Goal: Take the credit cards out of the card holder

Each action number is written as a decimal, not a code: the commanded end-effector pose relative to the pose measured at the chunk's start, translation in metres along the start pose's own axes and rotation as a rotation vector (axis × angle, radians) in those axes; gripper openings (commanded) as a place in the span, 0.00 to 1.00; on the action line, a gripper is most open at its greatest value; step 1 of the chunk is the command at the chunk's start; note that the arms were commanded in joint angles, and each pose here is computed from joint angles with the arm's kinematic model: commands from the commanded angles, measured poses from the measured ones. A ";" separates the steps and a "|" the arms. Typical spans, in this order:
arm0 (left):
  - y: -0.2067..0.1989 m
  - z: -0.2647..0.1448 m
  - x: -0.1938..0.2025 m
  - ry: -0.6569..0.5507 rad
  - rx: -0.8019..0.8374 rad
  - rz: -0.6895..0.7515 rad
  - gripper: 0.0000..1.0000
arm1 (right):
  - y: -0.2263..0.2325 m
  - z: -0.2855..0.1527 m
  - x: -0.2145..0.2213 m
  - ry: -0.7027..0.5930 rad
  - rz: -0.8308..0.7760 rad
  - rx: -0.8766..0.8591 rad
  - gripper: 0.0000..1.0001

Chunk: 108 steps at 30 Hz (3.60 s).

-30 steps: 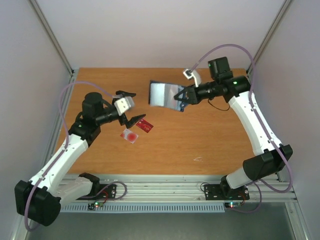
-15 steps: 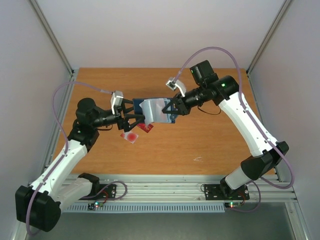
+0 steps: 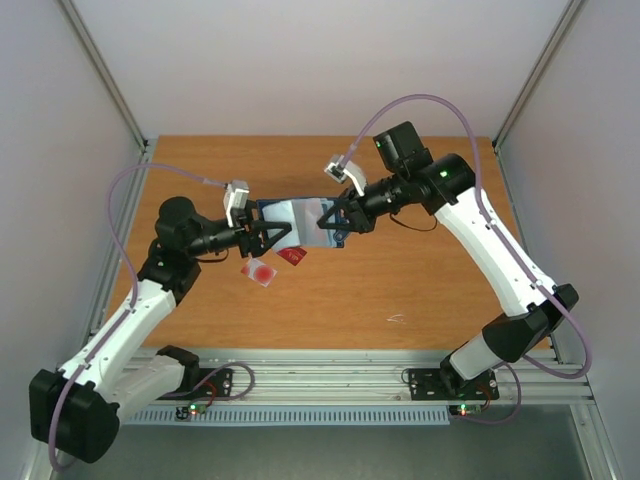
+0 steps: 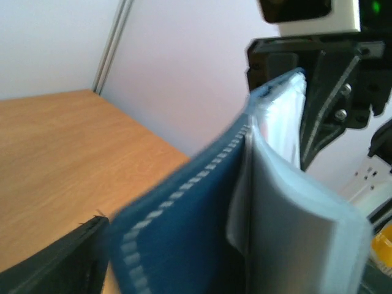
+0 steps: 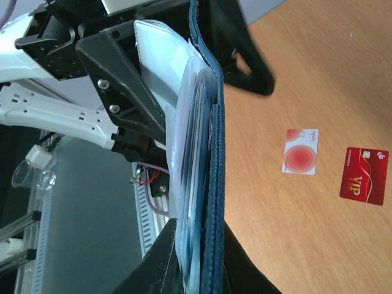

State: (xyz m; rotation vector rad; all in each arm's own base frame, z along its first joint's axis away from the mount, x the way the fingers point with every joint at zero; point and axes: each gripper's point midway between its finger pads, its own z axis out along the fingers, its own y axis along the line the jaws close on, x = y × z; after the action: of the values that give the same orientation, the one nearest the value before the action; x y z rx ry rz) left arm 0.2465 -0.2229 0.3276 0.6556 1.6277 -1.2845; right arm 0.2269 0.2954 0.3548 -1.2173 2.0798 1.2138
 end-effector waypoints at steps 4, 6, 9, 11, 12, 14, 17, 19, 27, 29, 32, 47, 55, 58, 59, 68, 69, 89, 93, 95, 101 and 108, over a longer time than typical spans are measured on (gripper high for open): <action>-0.034 0.015 -0.015 -0.022 0.122 0.125 0.11 | -0.001 0.003 -0.023 -0.134 -0.040 0.006 0.08; -0.037 0.016 -0.018 -0.037 0.123 0.133 0.00 | -0.017 0.007 -0.025 -0.166 -0.023 0.070 0.14; -0.047 0.017 -0.019 -0.036 0.158 0.148 0.00 | -0.038 0.012 -0.026 -0.195 -0.010 0.178 0.21; -0.051 0.017 -0.019 -0.036 0.178 0.161 0.00 | -0.047 0.015 -0.028 -0.211 -0.005 0.232 0.26; -0.053 0.017 -0.020 -0.039 0.180 0.166 0.00 | -0.049 0.017 -0.029 -0.221 -0.007 0.246 0.28; -0.051 0.017 -0.024 -0.057 0.163 0.163 0.00 | -0.046 0.019 -0.034 -0.238 -0.017 0.237 0.38; -0.046 0.015 -0.034 -0.088 0.127 0.149 0.00 | -0.018 0.014 -0.037 -0.248 -0.073 0.102 0.57; -0.046 0.011 -0.040 -0.099 0.119 0.149 0.00 | -0.008 -0.004 -0.034 -0.261 -0.079 0.022 0.82; -0.052 0.007 -0.039 -0.103 0.137 0.188 0.00 | 0.000 -0.037 -0.016 -0.226 -0.016 -0.095 0.98; -0.052 0.007 -0.039 -0.103 0.140 0.190 0.00 | 0.000 -0.037 -0.018 -0.229 -0.002 -0.107 0.96; -0.052 0.008 -0.040 -0.102 0.141 0.192 0.00 | -0.010 -0.035 -0.022 -0.240 0.026 -0.072 0.90; -0.050 0.009 -0.038 -0.093 0.139 0.185 0.00 | -0.026 -0.017 -0.026 -0.239 0.044 -0.018 0.62; -0.044 0.012 -0.038 -0.099 0.111 0.174 0.00 | -0.016 0.011 -0.027 -0.180 0.040 -0.057 0.64; -0.040 0.013 -0.037 -0.100 0.093 0.168 0.00 | -0.010 0.019 -0.031 -0.178 0.028 -0.071 0.58; -0.039 0.013 -0.037 -0.099 0.089 0.168 0.00 | -0.009 0.020 -0.033 -0.181 0.028 -0.071 0.54; -0.022 0.013 -0.035 -0.107 -0.004 0.154 0.50 | -0.030 0.020 -0.034 -0.152 0.121 0.103 0.01; -0.021 0.012 -0.035 -0.108 -0.013 0.162 0.60 | -0.037 0.017 -0.032 -0.141 0.142 0.157 0.01; 0.030 0.013 -0.013 -0.057 -0.255 0.121 0.99 | -0.098 -0.016 -0.009 0.188 0.166 0.946 0.01; 0.039 0.008 -0.007 -0.051 -0.302 0.096 0.99 | -0.071 -0.004 -0.020 0.110 0.131 0.727 0.01; 0.044 0.003 -0.005 -0.052 -0.323 0.081 0.99 | -0.057 -0.003 -0.024 0.072 0.125 0.603 0.01; 0.042 -0.002 -0.007 -0.077 -0.290 0.027 0.99 | -0.007 0.005 -0.027 0.041 -0.004 0.320 0.01; 0.006 -0.001 -0.022 -0.102 -0.100 0.030 0.99 | 0.018 0.000 -0.030 0.001 -0.046 0.177 0.01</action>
State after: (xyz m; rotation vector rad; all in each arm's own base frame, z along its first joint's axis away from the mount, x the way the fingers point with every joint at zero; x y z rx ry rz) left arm 0.2821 -0.2099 0.3123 0.4510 1.7151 -1.0705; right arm 0.2463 0.3026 0.3623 -1.0665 2.2472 0.7993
